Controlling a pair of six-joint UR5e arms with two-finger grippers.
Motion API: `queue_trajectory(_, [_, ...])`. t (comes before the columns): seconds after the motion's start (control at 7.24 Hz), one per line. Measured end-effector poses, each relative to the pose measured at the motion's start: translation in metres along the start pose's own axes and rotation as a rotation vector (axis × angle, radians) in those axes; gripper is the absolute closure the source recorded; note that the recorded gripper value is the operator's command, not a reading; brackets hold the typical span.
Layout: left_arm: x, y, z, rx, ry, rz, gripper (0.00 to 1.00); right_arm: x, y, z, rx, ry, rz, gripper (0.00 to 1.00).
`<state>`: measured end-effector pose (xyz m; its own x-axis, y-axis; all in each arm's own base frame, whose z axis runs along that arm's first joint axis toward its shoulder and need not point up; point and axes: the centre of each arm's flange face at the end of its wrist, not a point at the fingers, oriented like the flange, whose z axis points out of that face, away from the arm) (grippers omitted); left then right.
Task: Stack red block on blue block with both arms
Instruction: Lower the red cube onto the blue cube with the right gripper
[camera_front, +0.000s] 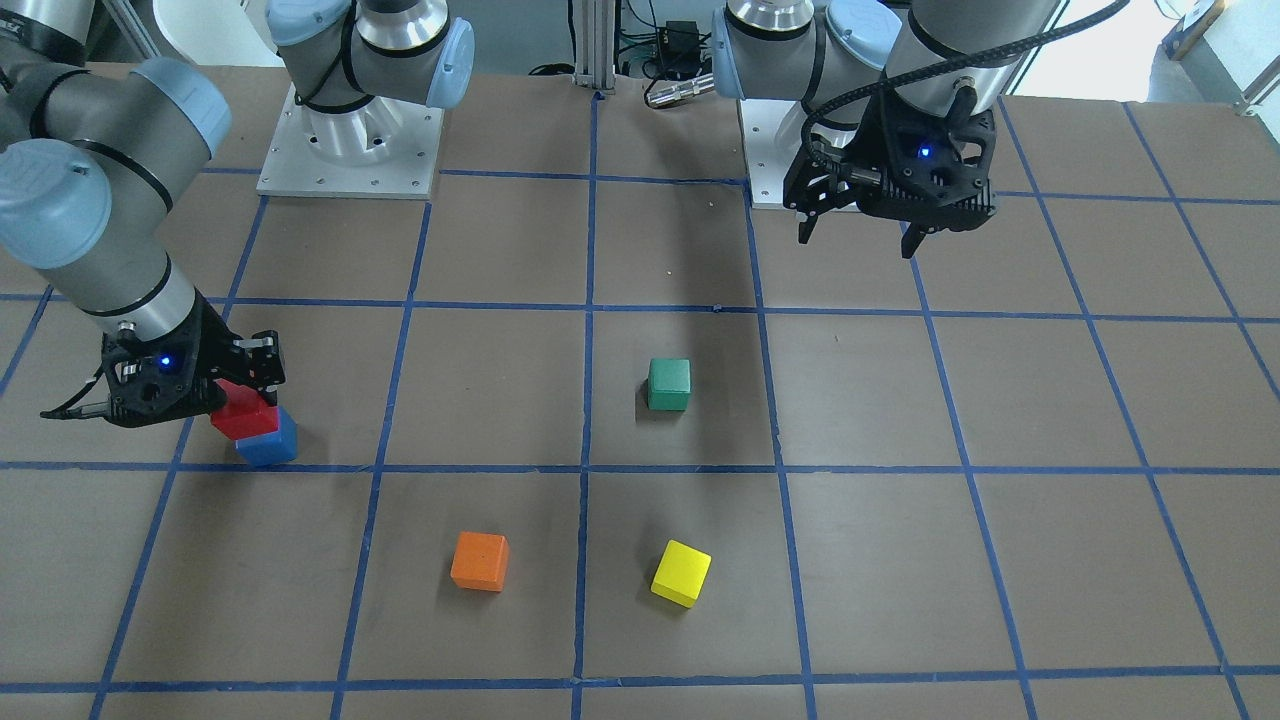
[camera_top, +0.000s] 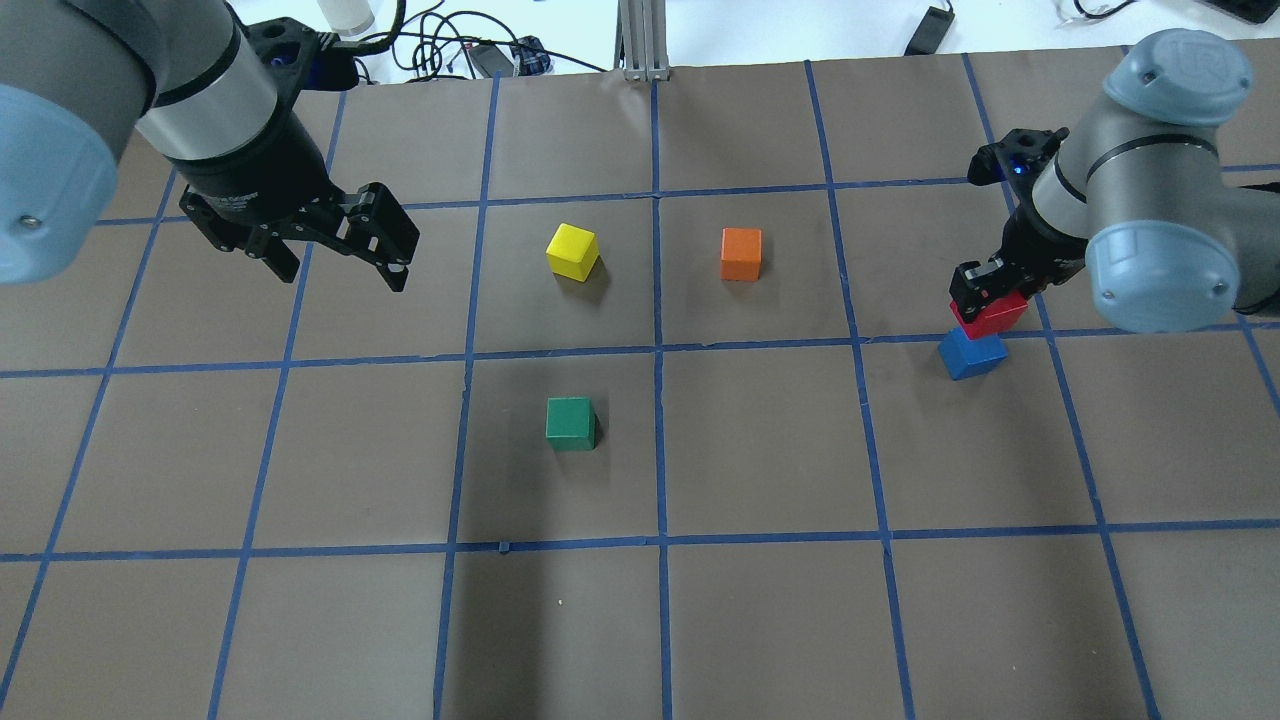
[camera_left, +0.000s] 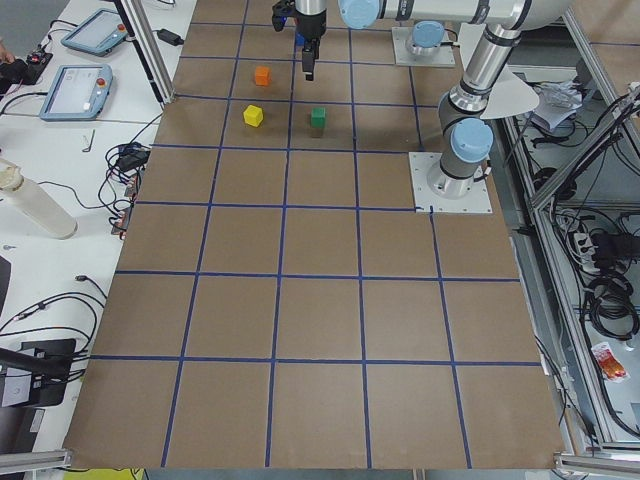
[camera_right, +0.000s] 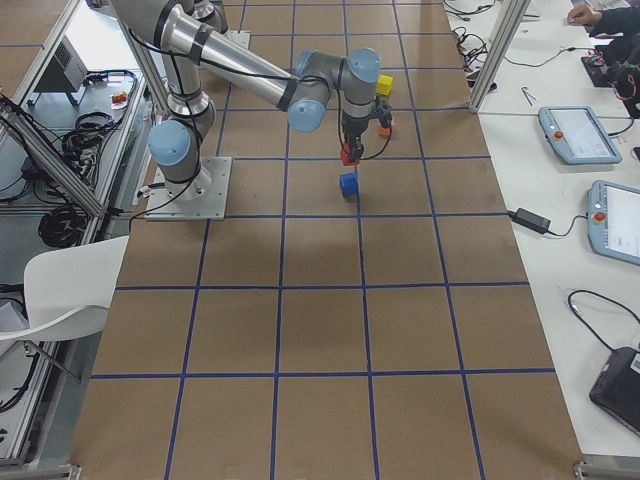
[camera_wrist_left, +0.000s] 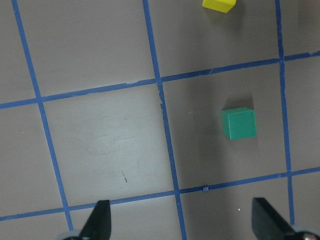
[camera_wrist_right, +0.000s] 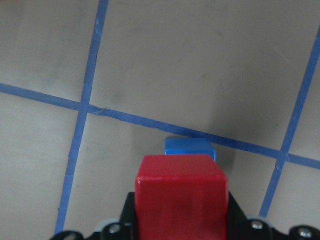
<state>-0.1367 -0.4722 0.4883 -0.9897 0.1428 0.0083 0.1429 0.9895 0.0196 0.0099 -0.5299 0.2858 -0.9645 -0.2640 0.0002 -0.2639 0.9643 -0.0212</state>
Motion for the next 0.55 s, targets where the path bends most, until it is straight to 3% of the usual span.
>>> queue_trajectory(0.55, [0.000,0.000,0.000,0.001,0.000,0.000,0.00,0.012,-0.004,0.023,-0.004,0.002,-0.012,1.00])
